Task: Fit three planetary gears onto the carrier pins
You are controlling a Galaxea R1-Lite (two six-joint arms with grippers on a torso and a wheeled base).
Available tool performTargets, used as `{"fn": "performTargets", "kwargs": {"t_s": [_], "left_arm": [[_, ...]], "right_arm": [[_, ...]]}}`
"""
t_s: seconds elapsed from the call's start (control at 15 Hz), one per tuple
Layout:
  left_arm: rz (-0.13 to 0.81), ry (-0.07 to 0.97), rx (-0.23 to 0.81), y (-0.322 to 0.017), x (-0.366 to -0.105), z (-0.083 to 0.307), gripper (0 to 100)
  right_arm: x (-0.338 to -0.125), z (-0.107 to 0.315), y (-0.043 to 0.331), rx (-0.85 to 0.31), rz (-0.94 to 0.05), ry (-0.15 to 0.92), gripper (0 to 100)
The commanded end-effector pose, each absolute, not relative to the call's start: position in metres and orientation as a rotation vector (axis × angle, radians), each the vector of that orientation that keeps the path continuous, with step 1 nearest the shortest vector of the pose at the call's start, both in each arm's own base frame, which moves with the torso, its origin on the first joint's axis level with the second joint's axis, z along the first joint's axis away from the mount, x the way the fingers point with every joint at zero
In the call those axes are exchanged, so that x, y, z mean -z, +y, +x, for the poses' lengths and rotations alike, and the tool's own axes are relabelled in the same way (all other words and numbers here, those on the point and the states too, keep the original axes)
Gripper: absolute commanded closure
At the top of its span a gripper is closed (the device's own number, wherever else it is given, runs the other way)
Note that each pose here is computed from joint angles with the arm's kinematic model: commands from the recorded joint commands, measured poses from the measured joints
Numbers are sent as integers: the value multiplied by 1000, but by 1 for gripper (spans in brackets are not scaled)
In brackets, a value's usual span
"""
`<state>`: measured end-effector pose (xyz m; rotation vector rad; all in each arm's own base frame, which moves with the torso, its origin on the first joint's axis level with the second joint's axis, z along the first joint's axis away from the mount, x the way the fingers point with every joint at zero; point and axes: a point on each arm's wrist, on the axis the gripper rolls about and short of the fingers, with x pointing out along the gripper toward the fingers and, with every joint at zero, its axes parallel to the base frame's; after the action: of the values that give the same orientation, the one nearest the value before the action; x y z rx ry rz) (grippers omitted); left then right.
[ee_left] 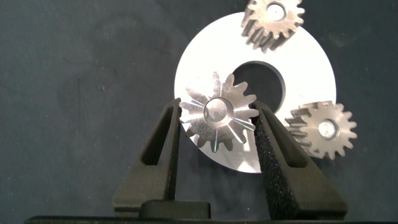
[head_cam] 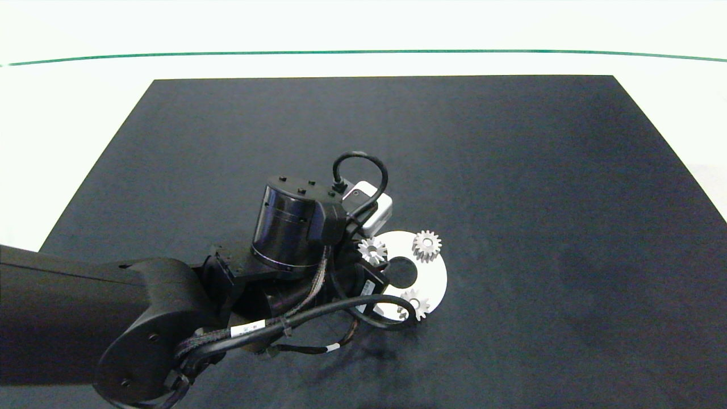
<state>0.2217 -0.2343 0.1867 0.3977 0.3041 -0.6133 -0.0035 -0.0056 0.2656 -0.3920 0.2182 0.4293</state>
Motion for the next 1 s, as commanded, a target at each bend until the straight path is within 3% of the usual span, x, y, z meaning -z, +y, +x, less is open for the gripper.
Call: {"fn": "performTargets", "kwargs": {"t_s": [0.07,1.0], "left_arm": [[404,312,612,-235,-183,223,100],[413,328,571,-226,-178,235,100]], "right_arm": [[-265,-4,-6,-429,-395,219,0],[-265,-3,-5,-430,-397,225,0]]}}
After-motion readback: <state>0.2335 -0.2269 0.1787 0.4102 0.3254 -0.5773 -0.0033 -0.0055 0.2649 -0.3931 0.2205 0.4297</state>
